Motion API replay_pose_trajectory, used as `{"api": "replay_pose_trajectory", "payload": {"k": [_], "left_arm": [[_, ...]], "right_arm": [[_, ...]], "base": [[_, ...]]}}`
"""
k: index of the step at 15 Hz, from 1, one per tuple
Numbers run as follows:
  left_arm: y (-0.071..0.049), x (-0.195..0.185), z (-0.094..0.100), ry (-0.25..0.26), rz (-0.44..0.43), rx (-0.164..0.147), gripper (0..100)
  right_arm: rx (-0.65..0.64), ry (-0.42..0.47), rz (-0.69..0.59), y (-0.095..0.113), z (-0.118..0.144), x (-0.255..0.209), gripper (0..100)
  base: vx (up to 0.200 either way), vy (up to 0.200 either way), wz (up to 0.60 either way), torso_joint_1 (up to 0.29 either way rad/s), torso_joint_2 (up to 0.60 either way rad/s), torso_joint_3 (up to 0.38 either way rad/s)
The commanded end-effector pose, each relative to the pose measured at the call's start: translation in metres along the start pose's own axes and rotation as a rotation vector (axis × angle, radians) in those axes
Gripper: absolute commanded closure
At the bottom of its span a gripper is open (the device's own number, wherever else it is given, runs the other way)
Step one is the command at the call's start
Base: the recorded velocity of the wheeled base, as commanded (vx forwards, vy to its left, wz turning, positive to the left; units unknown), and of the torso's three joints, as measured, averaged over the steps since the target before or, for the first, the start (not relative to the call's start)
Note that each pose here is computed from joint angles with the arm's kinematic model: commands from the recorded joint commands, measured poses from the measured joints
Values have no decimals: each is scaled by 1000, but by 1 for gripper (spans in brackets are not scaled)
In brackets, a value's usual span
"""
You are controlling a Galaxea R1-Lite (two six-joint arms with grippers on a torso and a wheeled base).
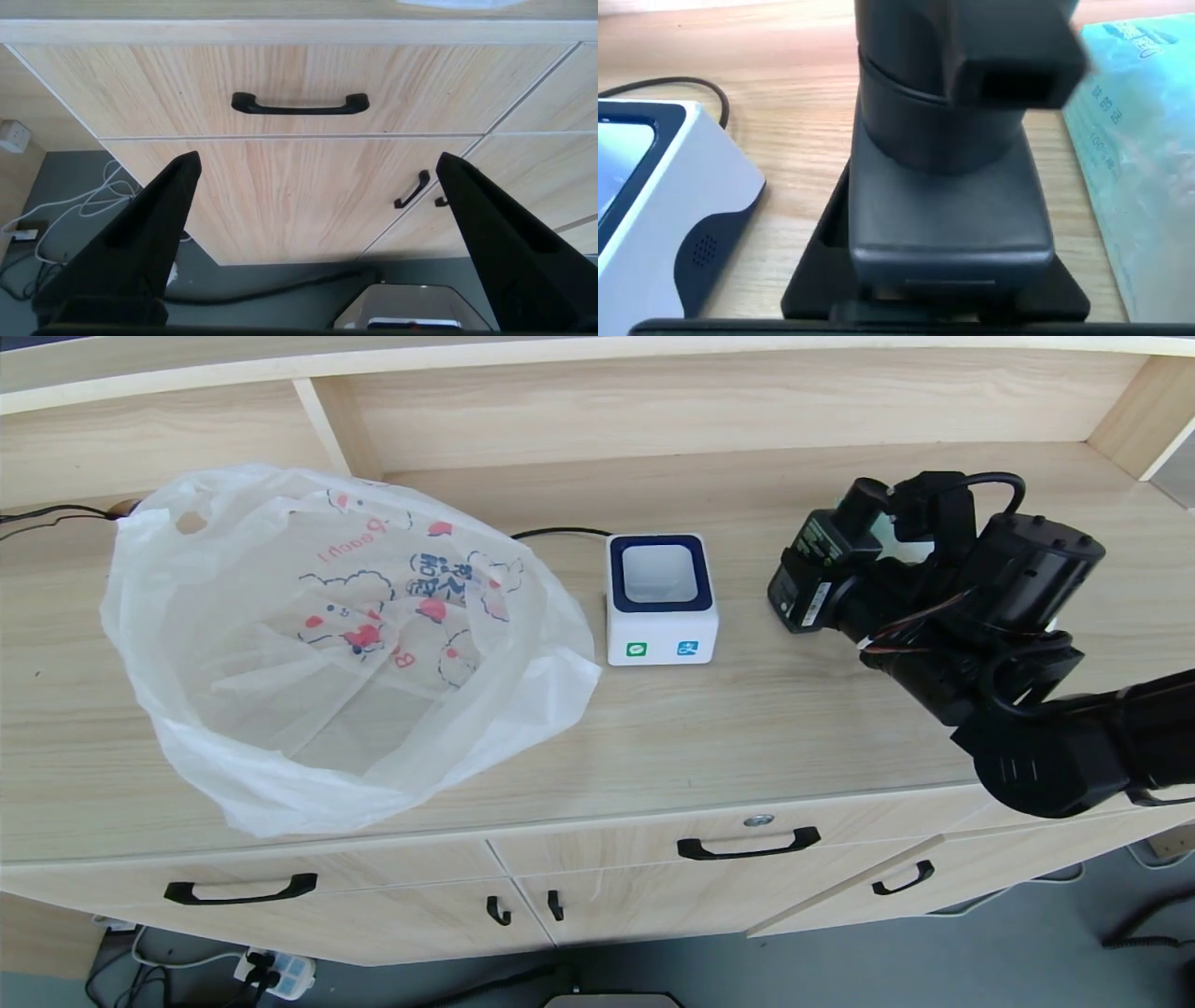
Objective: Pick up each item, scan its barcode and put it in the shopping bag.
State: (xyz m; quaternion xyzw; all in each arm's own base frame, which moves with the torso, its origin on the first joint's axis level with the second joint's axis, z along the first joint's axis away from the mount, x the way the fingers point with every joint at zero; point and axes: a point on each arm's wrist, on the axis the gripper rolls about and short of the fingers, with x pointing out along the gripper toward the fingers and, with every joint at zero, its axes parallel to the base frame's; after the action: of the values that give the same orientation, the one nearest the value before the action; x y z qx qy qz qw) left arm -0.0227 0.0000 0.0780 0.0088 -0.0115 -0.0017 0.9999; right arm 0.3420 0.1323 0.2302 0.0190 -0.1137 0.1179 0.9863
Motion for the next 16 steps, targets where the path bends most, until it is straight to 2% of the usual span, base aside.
{"api": "replay_pose_trajectory", "payload": {"k": [1,6,10,11,13,15,16], "left_arm": [[0,0,0,0,1,1,0],[0,0,0,0,1,1,0],[0,0,0,2,1,1,0],[0,0,0,2,1,1,0],[0,0,0,5,0,2,0],[0,0,0,5,0,5,0],[0,0,0,5,-1,5,0]], "right_arm": [[-1,-17,3,2,0,-1,100],[-2,-33,13,5,5,-4,100],[47,-89,135,40,41,-54,100],[60,-102,124,44,51,-66,100],[153,-135,117,71,75,-94,100],[205,-121,222,99,82,-121,100],[212,-113,245,103,81,-126,100]], "base": [[0,0,0,0,0,0],[0,0,0,0,0,0],[0,0,0,0,0,0],[0,0,0,0,0,0],[0,0,0,0,0,0],[0,0,0,0,0,0],[0,0,0,0,0,0]]}}
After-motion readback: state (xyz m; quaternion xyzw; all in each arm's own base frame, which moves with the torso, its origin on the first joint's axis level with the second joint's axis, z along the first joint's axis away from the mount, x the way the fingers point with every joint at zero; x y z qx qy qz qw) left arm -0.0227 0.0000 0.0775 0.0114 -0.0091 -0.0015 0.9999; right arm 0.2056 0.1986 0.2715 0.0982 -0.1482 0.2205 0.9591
